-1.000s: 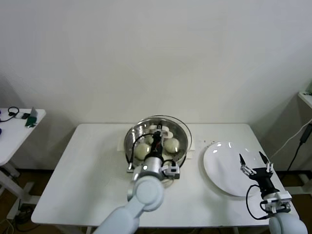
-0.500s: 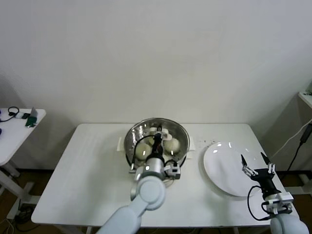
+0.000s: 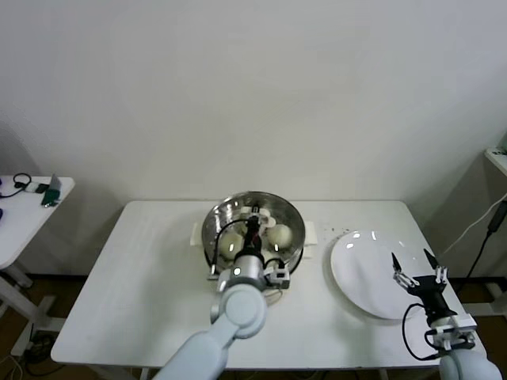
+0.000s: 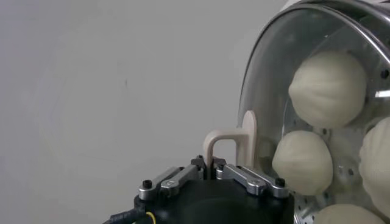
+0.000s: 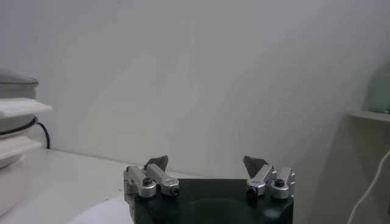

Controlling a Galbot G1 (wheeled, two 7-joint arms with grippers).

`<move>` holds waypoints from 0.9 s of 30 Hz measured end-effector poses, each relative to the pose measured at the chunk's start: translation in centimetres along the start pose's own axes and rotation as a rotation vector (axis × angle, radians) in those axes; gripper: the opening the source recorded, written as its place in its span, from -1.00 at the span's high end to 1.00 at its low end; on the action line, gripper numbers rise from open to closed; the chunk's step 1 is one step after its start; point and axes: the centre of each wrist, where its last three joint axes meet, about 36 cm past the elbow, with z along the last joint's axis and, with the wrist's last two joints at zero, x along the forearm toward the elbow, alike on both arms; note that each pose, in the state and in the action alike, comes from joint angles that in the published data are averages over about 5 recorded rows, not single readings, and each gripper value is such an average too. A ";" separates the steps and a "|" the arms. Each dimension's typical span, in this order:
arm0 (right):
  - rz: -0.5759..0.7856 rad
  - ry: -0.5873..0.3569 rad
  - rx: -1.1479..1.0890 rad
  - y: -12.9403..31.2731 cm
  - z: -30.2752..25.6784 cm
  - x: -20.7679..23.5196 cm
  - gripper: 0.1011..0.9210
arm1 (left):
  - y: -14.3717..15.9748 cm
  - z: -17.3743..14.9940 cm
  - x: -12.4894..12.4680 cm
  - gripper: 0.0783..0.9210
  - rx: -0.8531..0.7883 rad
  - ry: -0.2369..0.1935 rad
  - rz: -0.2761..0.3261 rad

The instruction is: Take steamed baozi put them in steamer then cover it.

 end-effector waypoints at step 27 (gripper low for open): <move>-0.002 0.003 0.003 -0.3 0.3 0.3 -0.76 | -1.1 0.1 0.2 0.50 0.016 0.003 0.001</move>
